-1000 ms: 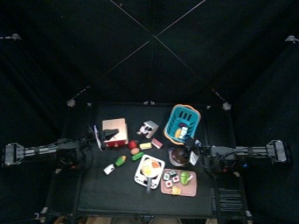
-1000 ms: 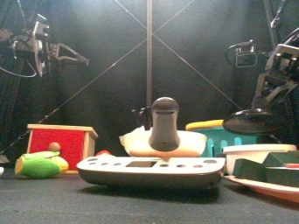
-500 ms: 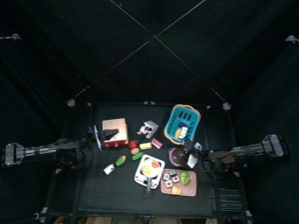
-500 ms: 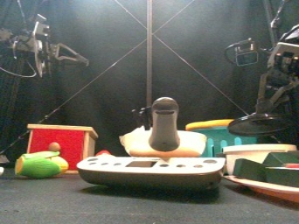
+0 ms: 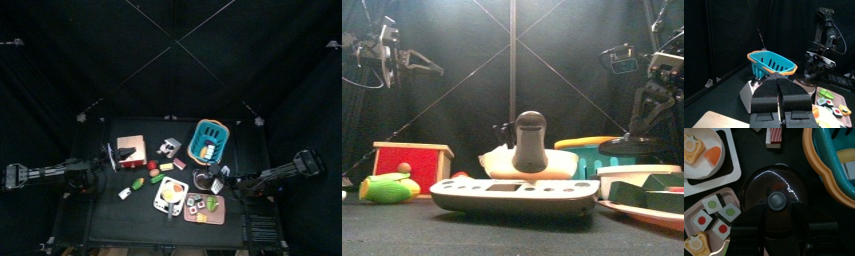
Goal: Place pot lid on pot
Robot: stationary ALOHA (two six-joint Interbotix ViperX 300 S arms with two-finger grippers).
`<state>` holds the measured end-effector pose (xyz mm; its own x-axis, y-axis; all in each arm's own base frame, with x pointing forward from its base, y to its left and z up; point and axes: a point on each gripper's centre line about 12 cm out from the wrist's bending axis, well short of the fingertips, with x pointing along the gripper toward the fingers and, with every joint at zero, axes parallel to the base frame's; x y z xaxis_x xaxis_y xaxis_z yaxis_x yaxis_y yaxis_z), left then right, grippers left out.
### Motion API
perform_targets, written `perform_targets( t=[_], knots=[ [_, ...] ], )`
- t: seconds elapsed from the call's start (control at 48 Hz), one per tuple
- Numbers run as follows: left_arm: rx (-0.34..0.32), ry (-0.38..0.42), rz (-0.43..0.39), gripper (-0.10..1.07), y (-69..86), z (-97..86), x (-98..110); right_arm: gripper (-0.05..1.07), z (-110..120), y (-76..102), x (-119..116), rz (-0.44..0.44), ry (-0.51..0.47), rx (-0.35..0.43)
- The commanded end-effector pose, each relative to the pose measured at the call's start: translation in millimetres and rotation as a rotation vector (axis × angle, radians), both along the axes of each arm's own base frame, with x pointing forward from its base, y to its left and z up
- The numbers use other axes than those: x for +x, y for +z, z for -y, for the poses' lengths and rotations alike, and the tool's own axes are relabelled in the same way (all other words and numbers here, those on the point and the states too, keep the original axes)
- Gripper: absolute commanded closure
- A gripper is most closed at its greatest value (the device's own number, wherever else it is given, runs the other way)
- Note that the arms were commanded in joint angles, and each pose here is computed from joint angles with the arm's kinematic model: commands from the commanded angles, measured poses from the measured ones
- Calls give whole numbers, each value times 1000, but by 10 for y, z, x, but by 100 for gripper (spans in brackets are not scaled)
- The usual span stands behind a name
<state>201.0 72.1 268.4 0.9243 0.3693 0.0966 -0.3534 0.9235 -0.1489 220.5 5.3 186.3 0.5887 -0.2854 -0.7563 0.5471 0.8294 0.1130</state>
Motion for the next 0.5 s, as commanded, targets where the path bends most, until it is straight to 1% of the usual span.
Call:
perform_targets(
  t=[0.0,0.125,0.479],
  knots=[
    [6,5,13,89,49,-14,10,43,-10,13,22,9,-3,1],
    [7,6,11,89,43,-16,8,43,2,-53,21,-8,-20,5],
    [5,7,11,89,43,-17,8,42,-14,-99,46,-13,-8,15]
  ],
)
